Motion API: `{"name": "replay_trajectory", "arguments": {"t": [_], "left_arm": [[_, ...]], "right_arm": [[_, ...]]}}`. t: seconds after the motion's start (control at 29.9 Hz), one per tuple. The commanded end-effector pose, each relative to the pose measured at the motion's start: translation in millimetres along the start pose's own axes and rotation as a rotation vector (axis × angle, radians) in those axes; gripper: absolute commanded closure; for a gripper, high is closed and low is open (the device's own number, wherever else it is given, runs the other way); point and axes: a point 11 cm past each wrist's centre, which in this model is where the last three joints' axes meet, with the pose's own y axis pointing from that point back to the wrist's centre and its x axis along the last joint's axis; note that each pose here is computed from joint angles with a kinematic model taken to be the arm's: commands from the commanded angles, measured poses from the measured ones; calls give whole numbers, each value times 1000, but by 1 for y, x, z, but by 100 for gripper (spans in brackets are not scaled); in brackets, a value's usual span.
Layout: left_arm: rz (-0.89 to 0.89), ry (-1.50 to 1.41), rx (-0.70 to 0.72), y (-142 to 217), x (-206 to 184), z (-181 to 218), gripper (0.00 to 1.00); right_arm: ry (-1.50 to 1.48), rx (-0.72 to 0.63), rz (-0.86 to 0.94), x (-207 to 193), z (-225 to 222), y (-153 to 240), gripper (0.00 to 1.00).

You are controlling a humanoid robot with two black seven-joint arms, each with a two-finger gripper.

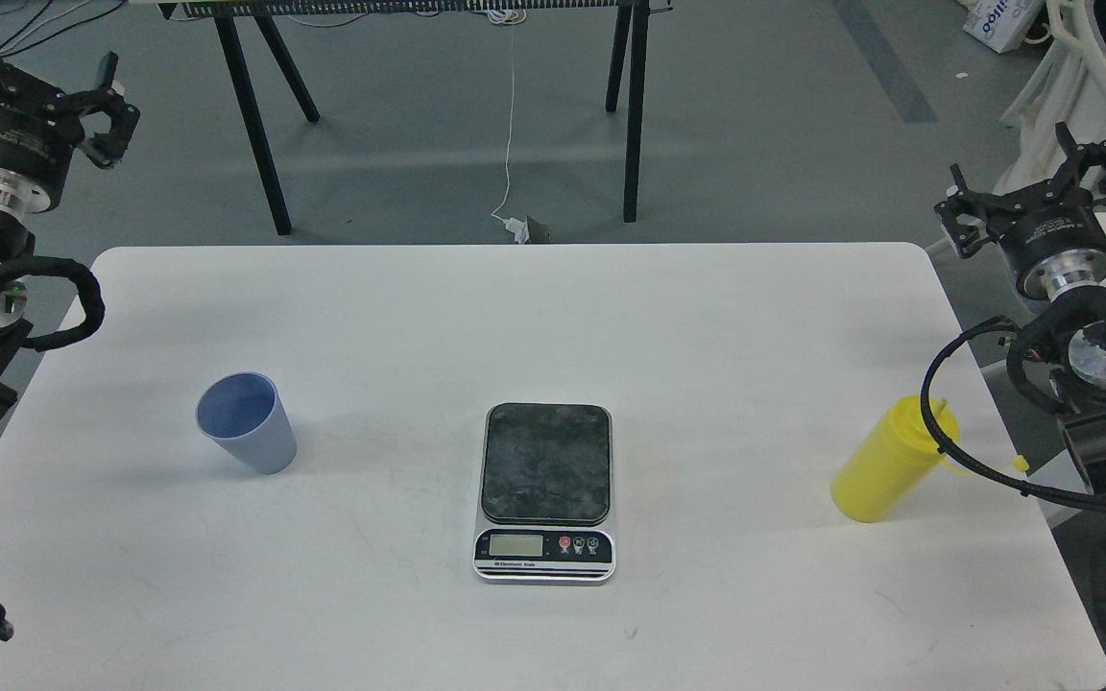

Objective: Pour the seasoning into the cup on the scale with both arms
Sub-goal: 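Move the left gripper toward the blue cup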

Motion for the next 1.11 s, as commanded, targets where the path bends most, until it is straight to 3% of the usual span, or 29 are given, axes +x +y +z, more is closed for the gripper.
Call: {"name": "replay_trajectory", "arguments": {"t": [0.0, 0.2, 0.37, 0.74, 0.94, 1.07], "left_arm": [[1, -1, -1, 0, 1, 0, 0], [-16, 4, -1, -2, -5, 2, 0], [-164, -82, 120, -2, -40, -12, 0], [-705, -903, 343, 29, -114, -1, 6], [-867, -1387, 406, 48, -112, -4, 9], [-910, -1593, 479, 62, -88, -11, 10]], "right_arm": [[-1, 0, -2, -1, 0, 0, 1], [-13, -23, -41, -8, 10, 2, 1], [-24, -7, -47, 3, -3, 17, 1], [-16, 11, -55, 26, -31, 59, 1], [-25, 31, -22, 42, -38, 75, 1], [-14, 34, 4, 53, -42, 84, 1]]}}
